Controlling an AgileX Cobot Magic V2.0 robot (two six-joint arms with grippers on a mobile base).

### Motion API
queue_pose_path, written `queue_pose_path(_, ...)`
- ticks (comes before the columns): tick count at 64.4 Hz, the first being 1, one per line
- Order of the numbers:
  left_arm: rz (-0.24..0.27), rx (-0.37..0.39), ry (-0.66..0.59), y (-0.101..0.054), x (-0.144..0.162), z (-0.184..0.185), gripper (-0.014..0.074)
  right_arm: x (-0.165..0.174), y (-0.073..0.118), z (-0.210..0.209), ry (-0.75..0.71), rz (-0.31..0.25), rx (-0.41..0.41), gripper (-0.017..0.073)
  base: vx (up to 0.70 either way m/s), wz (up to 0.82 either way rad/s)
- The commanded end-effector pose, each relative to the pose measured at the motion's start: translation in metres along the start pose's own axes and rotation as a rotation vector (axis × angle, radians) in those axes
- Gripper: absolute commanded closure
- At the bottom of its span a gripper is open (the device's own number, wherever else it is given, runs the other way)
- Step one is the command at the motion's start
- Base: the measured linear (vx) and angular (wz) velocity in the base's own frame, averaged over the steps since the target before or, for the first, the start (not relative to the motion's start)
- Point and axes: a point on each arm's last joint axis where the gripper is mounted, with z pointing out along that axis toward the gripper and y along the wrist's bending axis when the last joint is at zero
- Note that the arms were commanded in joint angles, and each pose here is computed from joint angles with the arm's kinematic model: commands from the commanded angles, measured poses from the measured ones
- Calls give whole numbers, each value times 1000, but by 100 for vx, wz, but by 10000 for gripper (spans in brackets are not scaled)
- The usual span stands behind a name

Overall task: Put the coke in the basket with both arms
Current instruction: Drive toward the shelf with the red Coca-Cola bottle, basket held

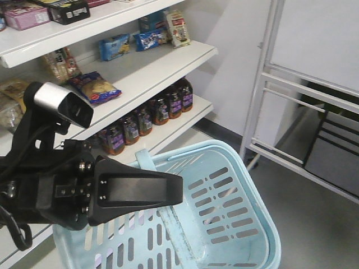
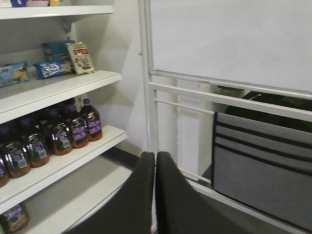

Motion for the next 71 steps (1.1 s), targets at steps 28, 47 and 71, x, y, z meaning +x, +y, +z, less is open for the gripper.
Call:
queue_pose_path(28, 25, 226, 39, -31, 1, -3, 600, -5, 1, -1, -76, -11, -11, 564, 9, 51)
queue_pose_path(47, 25, 226, 39, -31, 1, -3, 600, -5, 1, -1, -76, -11, -11, 564, 7, 67)
queue_pose_path(71, 25, 226, 39, -31, 1, -3, 600, -5, 1, -1, -76, -11, -11, 564, 5, 53)
